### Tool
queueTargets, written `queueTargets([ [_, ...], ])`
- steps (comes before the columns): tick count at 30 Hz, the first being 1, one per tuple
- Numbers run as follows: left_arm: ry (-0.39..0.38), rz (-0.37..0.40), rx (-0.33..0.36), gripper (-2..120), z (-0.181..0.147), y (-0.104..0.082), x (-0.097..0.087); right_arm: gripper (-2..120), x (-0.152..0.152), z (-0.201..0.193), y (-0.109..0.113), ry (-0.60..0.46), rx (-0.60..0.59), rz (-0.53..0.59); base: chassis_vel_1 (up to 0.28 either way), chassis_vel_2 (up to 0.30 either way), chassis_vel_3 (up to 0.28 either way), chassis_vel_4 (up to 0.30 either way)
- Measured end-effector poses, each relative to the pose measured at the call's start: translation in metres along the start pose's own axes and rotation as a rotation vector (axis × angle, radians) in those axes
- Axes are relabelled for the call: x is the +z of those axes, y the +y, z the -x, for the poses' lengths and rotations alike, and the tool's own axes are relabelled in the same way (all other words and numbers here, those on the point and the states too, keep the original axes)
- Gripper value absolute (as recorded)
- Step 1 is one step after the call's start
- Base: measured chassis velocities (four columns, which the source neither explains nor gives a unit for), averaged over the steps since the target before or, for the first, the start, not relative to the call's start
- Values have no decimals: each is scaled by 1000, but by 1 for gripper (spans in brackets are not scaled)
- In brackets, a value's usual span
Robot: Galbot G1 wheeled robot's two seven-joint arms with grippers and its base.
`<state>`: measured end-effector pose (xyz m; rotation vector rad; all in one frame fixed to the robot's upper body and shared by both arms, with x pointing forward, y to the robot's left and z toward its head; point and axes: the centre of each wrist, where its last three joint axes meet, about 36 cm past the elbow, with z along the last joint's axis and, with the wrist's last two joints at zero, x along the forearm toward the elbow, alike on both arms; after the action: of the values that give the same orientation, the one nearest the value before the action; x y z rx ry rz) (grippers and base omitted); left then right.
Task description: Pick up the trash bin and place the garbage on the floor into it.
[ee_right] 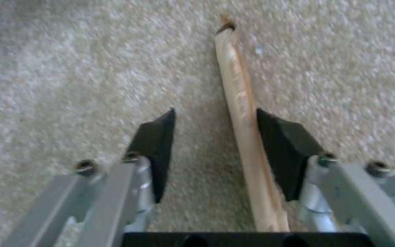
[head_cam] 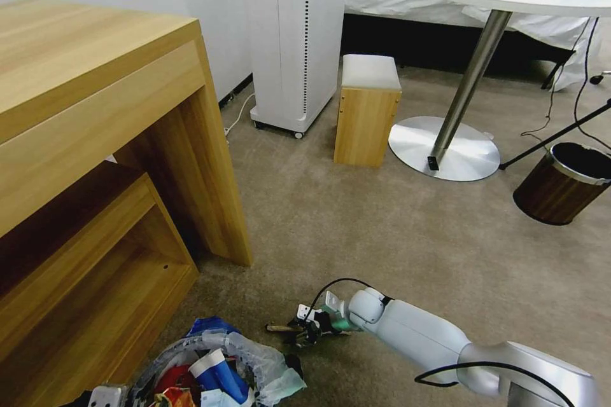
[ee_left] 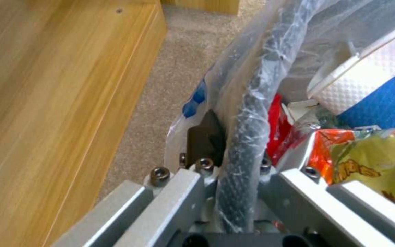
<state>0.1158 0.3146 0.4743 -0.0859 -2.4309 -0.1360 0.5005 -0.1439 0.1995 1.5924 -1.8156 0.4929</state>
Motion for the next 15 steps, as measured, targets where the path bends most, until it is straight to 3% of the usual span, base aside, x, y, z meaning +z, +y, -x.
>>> queueTargets([
  [6,-6,5,-2,0,-1,0,0,28,-9,-1,-1,-26,-13,1,0,0,0,0],
  [12,-20,8,1,0,0,10,-6,2,-15,-10,-7,-37,-10,3,0,0,0,0],
  [15,-23,7,9,0,0,12,-8,0,-12,-15,-8,-43,-20,10,0,0,0,0],
])
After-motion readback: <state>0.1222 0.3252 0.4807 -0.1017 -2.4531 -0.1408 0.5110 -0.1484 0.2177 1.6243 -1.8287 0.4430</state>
